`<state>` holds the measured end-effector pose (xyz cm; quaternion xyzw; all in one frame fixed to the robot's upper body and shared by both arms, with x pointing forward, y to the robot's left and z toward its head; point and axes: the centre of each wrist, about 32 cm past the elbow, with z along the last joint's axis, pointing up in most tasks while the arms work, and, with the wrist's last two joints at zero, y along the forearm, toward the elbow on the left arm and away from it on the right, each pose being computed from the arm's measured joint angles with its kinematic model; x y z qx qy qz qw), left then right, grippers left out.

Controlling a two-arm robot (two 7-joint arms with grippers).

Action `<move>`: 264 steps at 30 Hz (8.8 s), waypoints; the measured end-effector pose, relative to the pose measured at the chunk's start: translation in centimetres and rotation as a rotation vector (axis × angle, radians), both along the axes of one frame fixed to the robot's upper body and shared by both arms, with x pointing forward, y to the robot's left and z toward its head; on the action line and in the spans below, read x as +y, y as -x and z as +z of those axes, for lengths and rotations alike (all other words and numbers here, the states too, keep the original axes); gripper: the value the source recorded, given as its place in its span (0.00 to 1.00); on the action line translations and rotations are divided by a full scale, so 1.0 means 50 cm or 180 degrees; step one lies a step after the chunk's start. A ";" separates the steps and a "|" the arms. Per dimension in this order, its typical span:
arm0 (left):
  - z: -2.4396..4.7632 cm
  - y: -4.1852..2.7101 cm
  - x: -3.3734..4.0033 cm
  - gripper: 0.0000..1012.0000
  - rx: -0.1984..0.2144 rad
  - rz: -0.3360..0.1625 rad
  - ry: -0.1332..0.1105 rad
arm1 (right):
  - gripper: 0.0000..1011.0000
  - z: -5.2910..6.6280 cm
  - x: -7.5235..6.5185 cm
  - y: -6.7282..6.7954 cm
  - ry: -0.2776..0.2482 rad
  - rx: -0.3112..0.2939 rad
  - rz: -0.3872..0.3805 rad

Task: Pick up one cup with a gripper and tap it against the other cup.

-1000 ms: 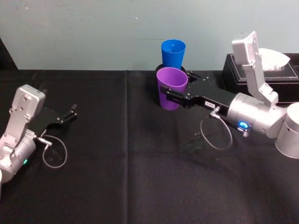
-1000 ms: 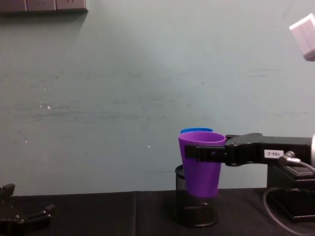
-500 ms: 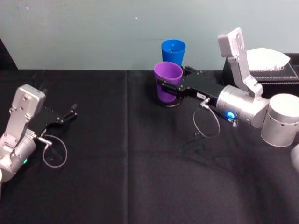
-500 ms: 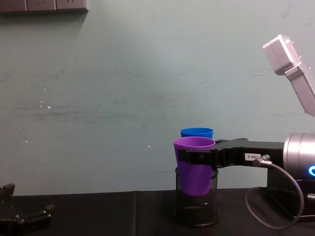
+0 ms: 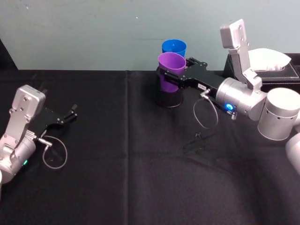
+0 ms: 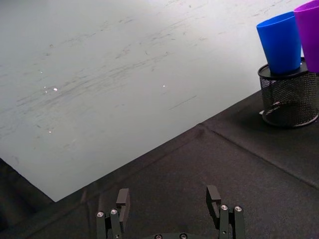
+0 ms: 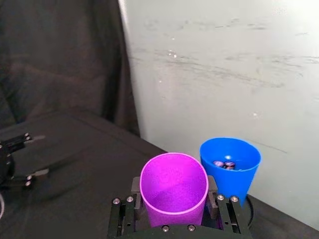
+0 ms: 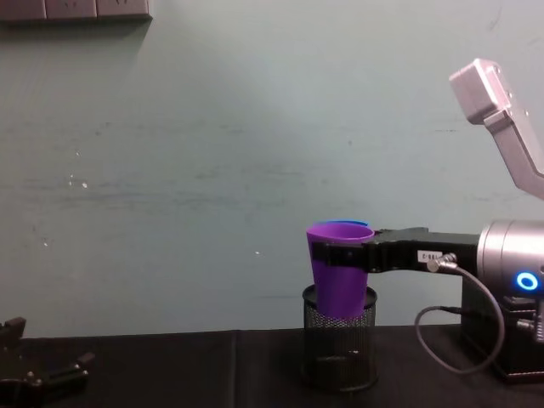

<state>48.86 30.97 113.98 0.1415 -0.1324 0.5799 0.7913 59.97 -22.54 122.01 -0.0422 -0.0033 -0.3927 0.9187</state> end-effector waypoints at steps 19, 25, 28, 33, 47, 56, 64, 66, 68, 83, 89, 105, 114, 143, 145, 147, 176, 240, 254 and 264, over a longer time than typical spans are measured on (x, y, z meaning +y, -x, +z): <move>0.000 0.000 0.000 0.99 0.0000 0.0000 0.0000 | 0.73 0.007 0.018 -0.032 -0.0003 0.0045 -0.0244; 0.000 0.000 0.000 0.99 0.0000 0.0000 0.0000 | 0.73 0.007 0.025 -0.043 -0.0036 0.0057 -0.0312; 0.000 0.000 0.000 0.99 0.0000 0.0000 0.0000 | 0.73 0.007 0.029 -0.046 -0.0054 0.0044 -0.0317; 0.000 0.000 0.000 0.99 -0.0001 0.0000 0.0000 | 0.73 0.009 0.032 -0.049 -0.0084 0.0028 -0.0323; 0.000 0.000 0.000 0.99 0.0000 0.0000 0.0000 | 0.73 0.009 0.032 -0.049 -0.0095 0.0032 -0.0299; 0.000 0.000 0.000 0.99 0.0000 0.0000 0.0000 | 0.73 0.008 0.032 -0.049 -0.0092 0.0032 -0.0298; 0.000 0.000 0.000 0.99 0.0000 0.0000 0.0000 | 0.73 0.008 0.032 -0.049 -0.0090 0.0032 -0.0298; 0.000 0.000 0.000 0.99 0.0000 0.0000 0.0000 | 0.73 0.008 0.032 -0.049 -0.0089 0.0032 -0.0299; 0.000 0.000 0.000 0.99 0.0000 0.0000 0.0000 | 0.73 0.009 0.032 -0.049 -0.0089 0.0032 -0.0299; 0.000 0.000 0.000 0.99 0.0000 0.0000 0.0000 | 0.73 0.008 0.032 -0.049 -0.0089 0.0032 -0.0301; 0.000 0.000 0.000 0.99 0.0000 0.0000 0.0000 | 0.73 0.008 0.032 -0.049 -0.0089 0.0032 -0.0301; 0.000 0.000 0.000 0.99 0.0000 0.0000 0.0000 | 0.73 0.008 0.032 -0.049 -0.0090 0.0032 -0.0301; 0.000 0.000 0.000 0.99 0.0000 0.0000 0.0000 | 0.73 0.008 0.032 -0.049 -0.0089 0.0032 -0.0301; 0.000 0.000 0.000 0.99 0.0000 0.0000 0.0000 | 0.73 0.008 0.032 -0.049 -0.0089 0.0032 -0.0300; 0.000 0.000 0.000 0.99 0.0000 0.0000 0.0000 | 0.73 0.008 0.032 -0.049 -0.0090 0.0031 -0.0301; 0.000 0.000 0.000 0.99 0.0000 0.0000 0.0000 | 0.73 0.008 0.032 -0.049 -0.0090 0.0032 -0.0301; 0.000 0.000 0.000 0.99 0.0000 0.0000 0.0000 | 0.73 0.015 0.021 0.011 -0.0215 -0.0008 -0.0056; 0.000 0.000 0.000 0.99 0.0000 0.0000 0.0000 | 0.73 -0.236 -0.054 0.211 0.0022 -0.0300 0.0175; 0.000 0.000 0.000 0.99 0.0000 0.0000 0.0000 | 0.73 -0.244 -0.053 0.207 0.0022 -0.0301 0.0145; 0.000 0.000 0.000 0.99 0.0000 0.0000 0.0000 | 0.73 -0.243 -0.054 0.207 0.0026 -0.0301 0.0146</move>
